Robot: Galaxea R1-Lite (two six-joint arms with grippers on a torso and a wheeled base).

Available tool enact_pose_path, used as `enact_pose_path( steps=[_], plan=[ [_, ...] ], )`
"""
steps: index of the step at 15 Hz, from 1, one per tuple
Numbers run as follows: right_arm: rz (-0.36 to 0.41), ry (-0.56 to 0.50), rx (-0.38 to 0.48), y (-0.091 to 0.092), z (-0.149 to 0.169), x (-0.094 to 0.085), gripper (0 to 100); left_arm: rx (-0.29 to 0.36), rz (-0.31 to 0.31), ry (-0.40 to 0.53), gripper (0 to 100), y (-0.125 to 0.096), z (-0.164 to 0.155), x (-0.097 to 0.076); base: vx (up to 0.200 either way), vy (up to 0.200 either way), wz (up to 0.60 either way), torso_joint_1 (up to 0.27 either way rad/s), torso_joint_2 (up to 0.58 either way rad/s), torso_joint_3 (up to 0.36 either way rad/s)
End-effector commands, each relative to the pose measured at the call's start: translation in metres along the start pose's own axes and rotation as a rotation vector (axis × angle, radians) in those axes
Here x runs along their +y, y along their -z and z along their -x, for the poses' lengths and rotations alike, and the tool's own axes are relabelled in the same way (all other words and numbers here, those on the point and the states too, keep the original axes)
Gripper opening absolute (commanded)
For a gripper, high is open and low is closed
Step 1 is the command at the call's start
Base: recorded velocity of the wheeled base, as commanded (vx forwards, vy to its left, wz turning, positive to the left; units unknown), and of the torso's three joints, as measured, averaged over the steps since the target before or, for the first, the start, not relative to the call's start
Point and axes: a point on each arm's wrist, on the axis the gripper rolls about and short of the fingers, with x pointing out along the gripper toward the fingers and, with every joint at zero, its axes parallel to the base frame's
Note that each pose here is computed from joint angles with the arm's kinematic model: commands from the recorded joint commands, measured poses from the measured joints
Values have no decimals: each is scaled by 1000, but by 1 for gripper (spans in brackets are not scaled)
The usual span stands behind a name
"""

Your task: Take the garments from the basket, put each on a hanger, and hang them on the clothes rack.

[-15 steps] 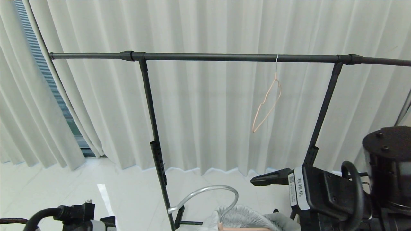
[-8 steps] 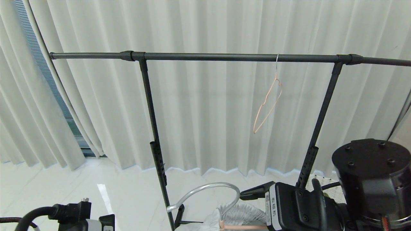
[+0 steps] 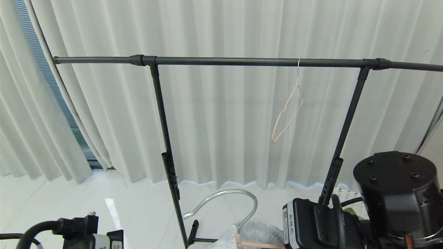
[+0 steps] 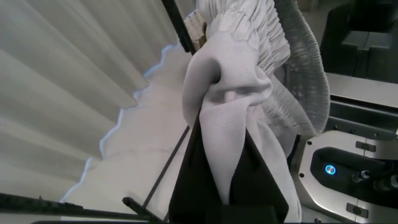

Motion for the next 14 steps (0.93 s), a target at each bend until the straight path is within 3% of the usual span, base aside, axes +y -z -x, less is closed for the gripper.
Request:
enact_pose_path(
  steps=[1,7,9,14],
  plan=[
    [6,4,-8,-1,2,0,0,2,-4,2,100,0,0,0,0,0,0,0,0,0],
    [174,38,-69,-9,22,0,0,14,-12,-2,100,2,-2,0,0,0,0,0,0,0],
    [279,96,-79,-8,37,-8,0,30,3,-27,100,7,-1,3,0,0,0,0,0,0],
    [239,256,-58,6,67,-30,0,112,43,-108,100,42,14,5,0,0,0,0,0,0]
  ],
)
